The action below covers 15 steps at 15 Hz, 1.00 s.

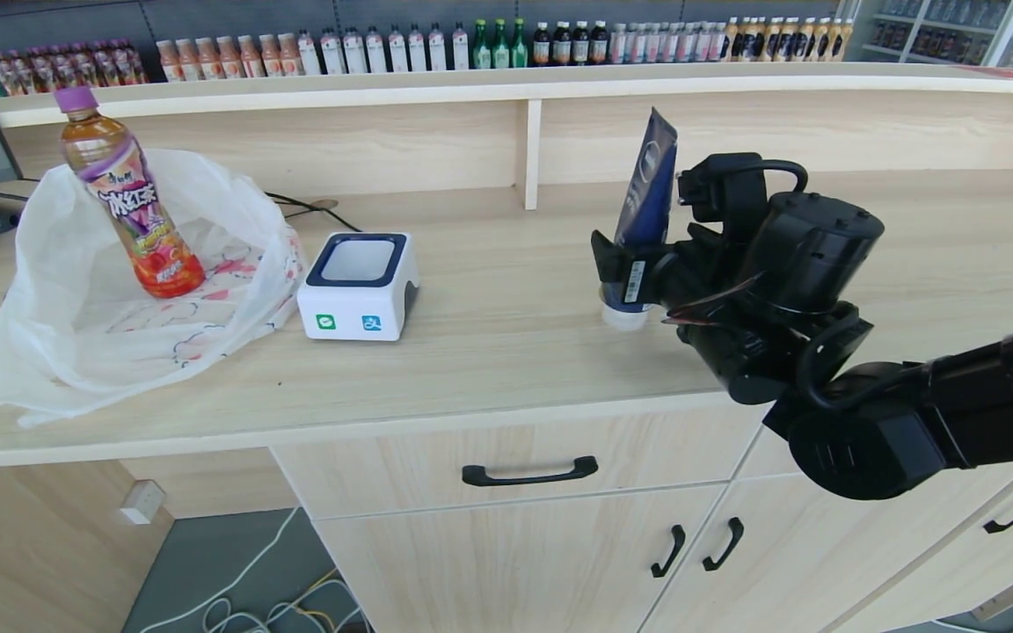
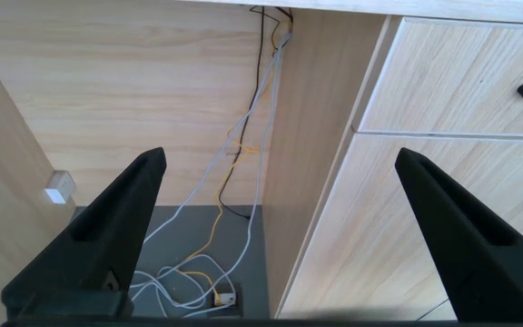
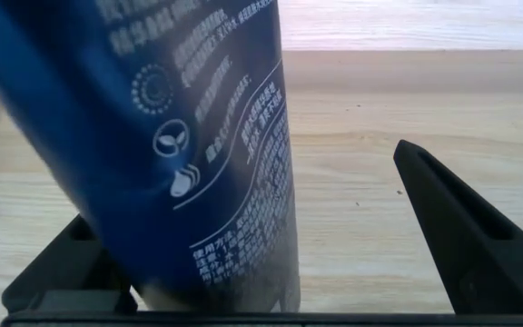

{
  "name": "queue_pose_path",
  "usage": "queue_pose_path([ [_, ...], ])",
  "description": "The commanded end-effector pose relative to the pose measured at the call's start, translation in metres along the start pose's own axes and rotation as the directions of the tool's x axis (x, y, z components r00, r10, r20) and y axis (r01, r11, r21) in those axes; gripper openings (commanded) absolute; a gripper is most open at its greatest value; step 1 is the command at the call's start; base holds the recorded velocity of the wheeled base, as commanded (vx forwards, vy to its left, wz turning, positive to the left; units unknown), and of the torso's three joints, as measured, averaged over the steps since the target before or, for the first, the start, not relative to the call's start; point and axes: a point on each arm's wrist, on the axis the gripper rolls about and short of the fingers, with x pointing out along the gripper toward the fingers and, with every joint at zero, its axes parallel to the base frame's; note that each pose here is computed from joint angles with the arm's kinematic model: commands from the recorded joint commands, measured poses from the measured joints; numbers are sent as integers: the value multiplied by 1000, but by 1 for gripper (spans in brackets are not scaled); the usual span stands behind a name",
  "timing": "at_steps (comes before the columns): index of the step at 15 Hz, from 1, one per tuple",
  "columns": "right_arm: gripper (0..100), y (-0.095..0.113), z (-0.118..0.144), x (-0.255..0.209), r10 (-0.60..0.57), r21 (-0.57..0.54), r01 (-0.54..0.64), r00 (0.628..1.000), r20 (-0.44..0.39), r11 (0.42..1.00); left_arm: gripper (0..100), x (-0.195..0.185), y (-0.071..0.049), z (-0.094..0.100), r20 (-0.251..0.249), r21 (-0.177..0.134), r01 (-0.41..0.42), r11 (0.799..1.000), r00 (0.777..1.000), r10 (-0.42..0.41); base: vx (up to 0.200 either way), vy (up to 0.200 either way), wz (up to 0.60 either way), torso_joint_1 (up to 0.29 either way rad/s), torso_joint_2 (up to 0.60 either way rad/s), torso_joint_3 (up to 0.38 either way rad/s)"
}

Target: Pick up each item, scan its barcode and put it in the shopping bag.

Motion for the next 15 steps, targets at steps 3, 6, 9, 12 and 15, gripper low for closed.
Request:
queue_pose_path([
  [3, 100, 2, -7, 2, 2, -7, -2, 1000, -14, 1000, 100, 0, 0, 0, 0, 0, 0, 1000, 1000, 0, 0, 0, 0, 0, 0, 0],
  [6, 0, 3, -7, 2, 2, -7, -2, 1000, -14, 1000, 100, 0, 0, 0, 0, 0, 0, 1000, 1000, 0, 0, 0, 0, 0, 0, 0],
  [9, 0, 3, -3, 3, 2, -1, -2, 1000, -3, 1000, 100, 0, 0, 0, 0, 0, 0, 1000, 1000, 0, 0, 0, 0, 0, 0, 0],
  [12, 0, 2, -1, 2, 3, 2, -3, 1000, 4, 1000, 100, 0, 0, 0, 0, 0, 0, 1000, 1000, 0, 0, 0, 0, 0, 0, 0],
  [15, 0, 2, 2, 1, 4, 4, -4, 1000, 11, 1000, 100, 0, 0, 0, 0, 0, 0, 1000, 1000, 0, 0, 0, 0, 0, 0, 0],
])
